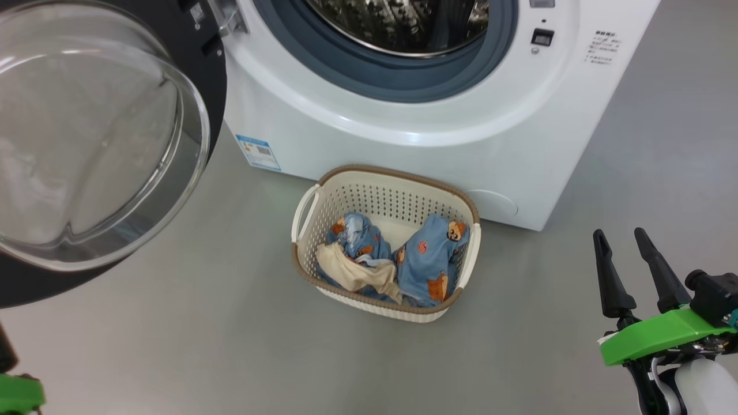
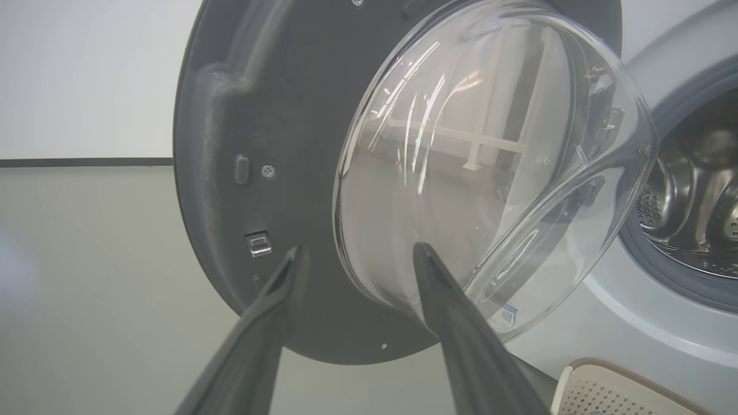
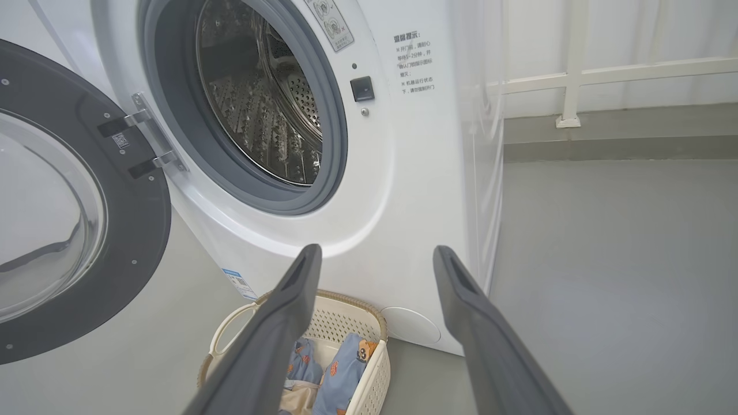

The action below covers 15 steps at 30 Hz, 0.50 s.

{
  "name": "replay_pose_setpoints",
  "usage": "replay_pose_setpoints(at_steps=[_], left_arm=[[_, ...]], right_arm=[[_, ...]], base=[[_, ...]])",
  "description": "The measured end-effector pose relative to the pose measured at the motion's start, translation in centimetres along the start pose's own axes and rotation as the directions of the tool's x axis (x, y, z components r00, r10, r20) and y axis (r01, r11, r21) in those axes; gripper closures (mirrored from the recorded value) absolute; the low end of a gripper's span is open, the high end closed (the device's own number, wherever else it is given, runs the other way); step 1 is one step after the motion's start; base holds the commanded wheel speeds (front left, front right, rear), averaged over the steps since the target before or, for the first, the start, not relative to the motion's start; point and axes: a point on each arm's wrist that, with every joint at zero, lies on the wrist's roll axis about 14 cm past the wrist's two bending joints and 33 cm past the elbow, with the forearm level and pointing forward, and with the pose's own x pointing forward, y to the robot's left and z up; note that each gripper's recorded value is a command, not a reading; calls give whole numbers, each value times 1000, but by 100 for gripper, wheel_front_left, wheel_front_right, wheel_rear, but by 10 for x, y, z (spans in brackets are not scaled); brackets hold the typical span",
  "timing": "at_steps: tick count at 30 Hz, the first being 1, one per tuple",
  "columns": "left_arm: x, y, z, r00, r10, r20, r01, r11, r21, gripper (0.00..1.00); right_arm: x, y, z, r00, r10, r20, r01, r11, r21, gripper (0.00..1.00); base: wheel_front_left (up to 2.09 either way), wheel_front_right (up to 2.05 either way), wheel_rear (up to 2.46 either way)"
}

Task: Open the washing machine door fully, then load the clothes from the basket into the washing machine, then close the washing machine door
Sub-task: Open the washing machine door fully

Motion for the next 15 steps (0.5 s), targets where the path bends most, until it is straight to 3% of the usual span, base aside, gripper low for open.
replay_pose_setpoints(at_steps=[15], left_arm=[[-14,-78,-6,973,-229,15,229,973,-15,0]], right_arm=[[-31,-24,21,995,-91,49,91,996,-12,0]], base=[[0,0,0]])
